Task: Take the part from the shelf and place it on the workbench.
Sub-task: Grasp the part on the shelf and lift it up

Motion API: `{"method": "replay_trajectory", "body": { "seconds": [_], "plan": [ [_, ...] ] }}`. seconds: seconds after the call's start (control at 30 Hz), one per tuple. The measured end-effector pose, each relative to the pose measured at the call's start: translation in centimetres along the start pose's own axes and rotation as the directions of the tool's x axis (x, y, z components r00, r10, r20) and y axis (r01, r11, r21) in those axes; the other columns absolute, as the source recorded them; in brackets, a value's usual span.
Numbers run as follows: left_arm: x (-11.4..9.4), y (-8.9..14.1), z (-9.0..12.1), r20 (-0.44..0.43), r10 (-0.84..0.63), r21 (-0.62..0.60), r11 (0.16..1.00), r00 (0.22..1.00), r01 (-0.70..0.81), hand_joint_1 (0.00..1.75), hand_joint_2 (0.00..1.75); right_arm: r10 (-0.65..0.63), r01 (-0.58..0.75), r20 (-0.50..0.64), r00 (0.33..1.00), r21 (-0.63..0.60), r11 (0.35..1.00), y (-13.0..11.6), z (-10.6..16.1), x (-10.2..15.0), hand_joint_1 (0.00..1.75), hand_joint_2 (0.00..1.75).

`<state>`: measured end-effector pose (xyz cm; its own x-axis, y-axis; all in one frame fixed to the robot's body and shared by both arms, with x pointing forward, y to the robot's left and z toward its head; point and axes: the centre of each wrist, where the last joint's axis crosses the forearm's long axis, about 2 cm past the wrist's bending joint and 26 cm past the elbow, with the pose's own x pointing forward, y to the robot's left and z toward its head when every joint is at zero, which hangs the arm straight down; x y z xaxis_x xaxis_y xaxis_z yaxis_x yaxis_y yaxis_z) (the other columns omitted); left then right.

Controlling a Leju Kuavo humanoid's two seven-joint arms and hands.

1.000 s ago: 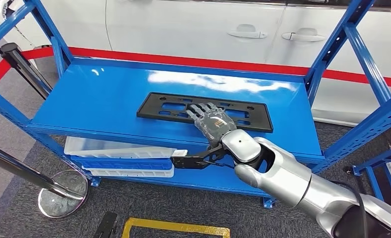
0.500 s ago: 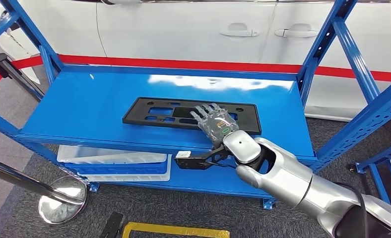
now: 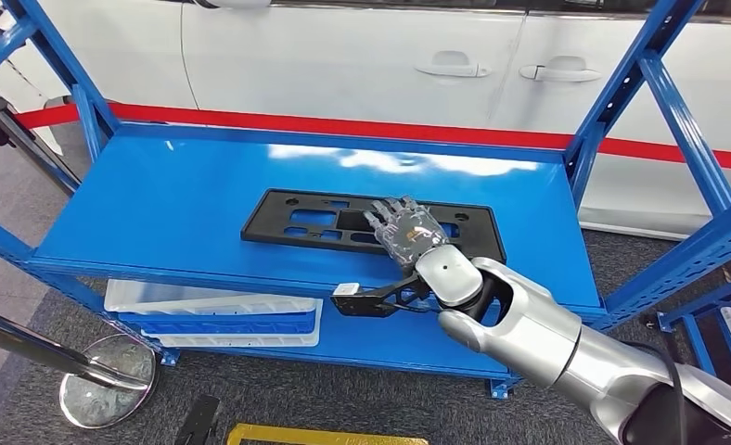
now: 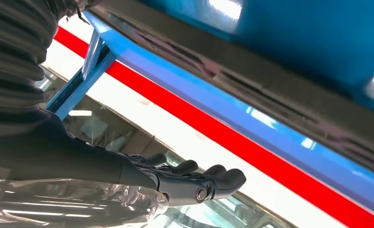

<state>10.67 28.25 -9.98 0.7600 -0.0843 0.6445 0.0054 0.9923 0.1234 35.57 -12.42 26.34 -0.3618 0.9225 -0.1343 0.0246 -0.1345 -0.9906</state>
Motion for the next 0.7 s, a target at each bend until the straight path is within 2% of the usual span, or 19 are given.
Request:
{"method": "replay_trajectory", "body": {
  "seconds": [0.7],
  "plan": [
    [0.2,-0.1,-0.1,-0.015,-0.006,0.006,1.0,1.0,0.006,0.0,0.0,0.09,-0.087,-0.097,0.991,0.033,0.996,1.6,-0.4,-0.8,0.0,1.75]
  ]
}}
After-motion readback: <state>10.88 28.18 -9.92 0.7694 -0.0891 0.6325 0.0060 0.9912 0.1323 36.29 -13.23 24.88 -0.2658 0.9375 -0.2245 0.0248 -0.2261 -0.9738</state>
